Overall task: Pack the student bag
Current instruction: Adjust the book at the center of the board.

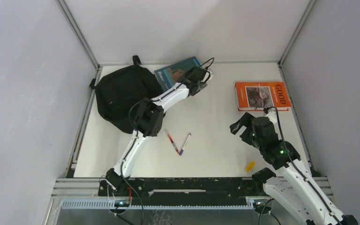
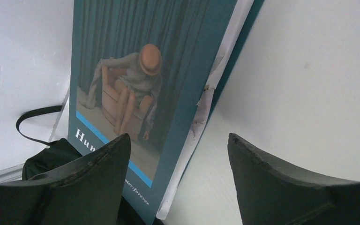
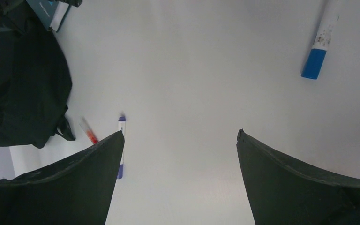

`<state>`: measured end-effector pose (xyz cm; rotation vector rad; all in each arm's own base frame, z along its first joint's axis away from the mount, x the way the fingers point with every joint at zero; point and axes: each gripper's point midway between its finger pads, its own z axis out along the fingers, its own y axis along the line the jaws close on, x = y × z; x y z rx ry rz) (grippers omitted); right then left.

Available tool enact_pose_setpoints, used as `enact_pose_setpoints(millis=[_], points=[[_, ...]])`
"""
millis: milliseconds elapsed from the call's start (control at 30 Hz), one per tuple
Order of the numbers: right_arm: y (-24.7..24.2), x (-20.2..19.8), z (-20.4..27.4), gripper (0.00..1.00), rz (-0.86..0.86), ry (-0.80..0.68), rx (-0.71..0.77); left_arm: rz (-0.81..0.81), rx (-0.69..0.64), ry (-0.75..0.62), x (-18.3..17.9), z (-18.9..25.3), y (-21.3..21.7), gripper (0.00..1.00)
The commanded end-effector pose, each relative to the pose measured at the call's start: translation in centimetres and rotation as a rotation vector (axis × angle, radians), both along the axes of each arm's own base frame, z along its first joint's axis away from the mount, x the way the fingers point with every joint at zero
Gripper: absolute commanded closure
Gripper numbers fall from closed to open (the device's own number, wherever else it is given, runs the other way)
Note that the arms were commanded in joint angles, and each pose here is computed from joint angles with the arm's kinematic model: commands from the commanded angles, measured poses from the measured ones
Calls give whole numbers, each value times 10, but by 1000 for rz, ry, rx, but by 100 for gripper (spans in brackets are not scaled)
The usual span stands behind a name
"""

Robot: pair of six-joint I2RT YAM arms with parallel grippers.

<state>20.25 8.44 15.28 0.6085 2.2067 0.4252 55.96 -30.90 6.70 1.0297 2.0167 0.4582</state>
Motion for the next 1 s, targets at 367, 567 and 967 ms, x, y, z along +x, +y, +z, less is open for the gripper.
enact_pose_setpoints(millis=[367,567,967], points=[[18,17,-2,3,47,10,25,3,10,-174,37,36,0,31],[20,17,-4,3,55,18,29,4,8,-212,43,41,-2,34],[23,19,-7,4,68,29,30,-18,73,-237,41,35,-9,72]])
